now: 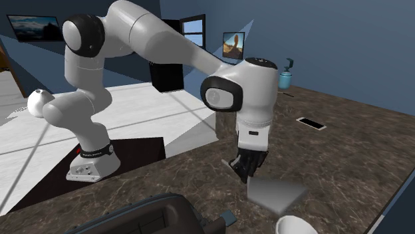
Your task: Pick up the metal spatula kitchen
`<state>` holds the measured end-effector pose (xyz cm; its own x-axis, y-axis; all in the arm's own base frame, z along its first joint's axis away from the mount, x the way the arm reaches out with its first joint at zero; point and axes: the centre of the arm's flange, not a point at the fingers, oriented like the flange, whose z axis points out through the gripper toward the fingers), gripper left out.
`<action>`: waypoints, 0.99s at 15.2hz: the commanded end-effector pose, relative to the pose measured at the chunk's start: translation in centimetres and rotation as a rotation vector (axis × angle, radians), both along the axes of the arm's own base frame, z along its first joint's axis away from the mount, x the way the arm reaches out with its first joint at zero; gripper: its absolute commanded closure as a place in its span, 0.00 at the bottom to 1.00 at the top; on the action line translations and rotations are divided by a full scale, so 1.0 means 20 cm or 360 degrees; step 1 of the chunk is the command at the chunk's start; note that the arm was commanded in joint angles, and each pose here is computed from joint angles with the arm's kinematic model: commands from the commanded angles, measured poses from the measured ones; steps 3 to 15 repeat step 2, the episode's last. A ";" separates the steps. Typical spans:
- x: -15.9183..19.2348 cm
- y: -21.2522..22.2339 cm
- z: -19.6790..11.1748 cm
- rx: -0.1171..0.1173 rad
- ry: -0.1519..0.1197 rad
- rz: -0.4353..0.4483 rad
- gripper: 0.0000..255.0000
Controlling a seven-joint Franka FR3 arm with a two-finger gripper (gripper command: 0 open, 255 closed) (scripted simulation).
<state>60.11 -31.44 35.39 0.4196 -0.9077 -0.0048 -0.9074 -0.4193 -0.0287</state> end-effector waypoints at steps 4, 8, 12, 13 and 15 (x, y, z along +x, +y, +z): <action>0.00 0.00 0.03 0.0000 0.0000 0.0000 1.00; 0.00 0.00 0.03 0.0000 0.0000 0.0000 1.00; 0.00 0.00 0.03 0.0000 0.0000 0.0000 1.00; 0.00 0.00 0.03 0.0000 0.0000 0.0000 1.00; 0.00 0.00 0.03 0.0000 0.0000 0.0000 1.00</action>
